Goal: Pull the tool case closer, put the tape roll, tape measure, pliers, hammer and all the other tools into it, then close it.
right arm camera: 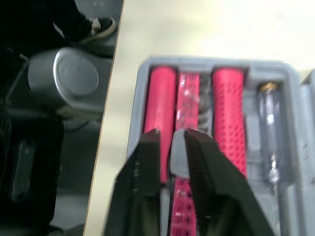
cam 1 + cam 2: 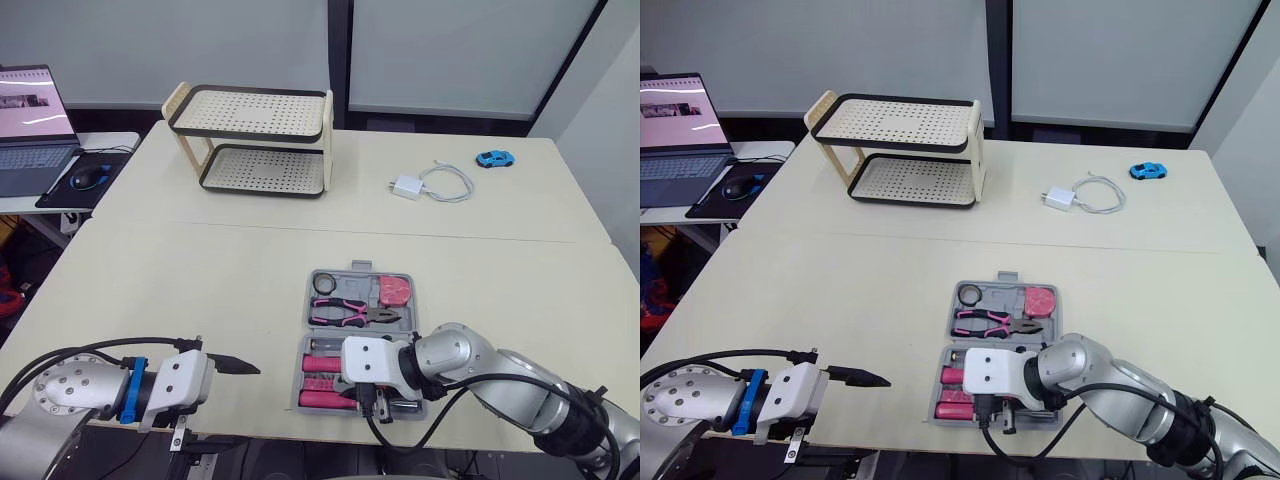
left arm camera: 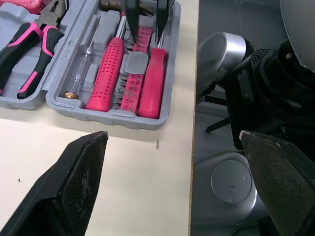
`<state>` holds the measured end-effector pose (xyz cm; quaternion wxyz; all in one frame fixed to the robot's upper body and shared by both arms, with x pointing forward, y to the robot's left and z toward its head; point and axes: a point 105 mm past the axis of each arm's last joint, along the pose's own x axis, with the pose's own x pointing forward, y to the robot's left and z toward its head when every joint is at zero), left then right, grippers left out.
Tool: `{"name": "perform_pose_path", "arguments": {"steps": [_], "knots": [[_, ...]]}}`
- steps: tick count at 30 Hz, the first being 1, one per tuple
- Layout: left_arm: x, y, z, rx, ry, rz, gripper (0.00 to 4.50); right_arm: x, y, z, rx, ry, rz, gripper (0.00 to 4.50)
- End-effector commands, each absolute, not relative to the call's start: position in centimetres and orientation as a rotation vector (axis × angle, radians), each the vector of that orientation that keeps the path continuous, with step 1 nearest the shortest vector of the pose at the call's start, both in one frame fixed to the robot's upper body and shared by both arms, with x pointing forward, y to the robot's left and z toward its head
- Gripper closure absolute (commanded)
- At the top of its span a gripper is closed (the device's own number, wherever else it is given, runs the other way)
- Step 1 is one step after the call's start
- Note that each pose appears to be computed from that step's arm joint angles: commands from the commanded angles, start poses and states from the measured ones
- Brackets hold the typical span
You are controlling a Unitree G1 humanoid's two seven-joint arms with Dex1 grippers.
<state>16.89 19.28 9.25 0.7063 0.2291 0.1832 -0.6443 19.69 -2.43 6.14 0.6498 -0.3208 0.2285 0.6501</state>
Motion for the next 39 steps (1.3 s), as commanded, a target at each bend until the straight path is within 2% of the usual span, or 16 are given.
{"name": "perform_pose_path", "arguments": {"steps": [1,18,24,29,34,36,39], "knots": [[16.8,18.7,9.7,0.517,0.377,-1.444,0.0,19.5,-2.4,6.1,-0.75,0.486,1.492,4.49],[17.0,18.8,9.6,0.521,0.385,-1.433,0.0,19.2,-4.0,3.3,-0.816,0.563,1.485,4.49],[17.3,19.4,9.4,0.5,0.396,-1.387,0.0,19.0,-3.0,4.8,-0.8,0.459,1.534,4.49],[18.0,20.4,9.6,0.468,0.396,-1.304,0.0,18.6,-2.6,8.7,-0.684,0.331,1.564,4.49],[21.0,22.2,9.8,0.397,0.401,-1.076,0.0,20.3,-7.8,12.0,-0.682,0.258,1.421,4.49],[21.8,22.5,9.5,0.391,0.395,-1.036,0.0,20.8,-9.9,12.8,-0.61,0.242,1.375,4.49],[22.7,22.8,9.0,0.391,0.386,-1.012,0.6,22.0,-13.5,12.5,-0.65,0.251,1.277,4.5]]}}
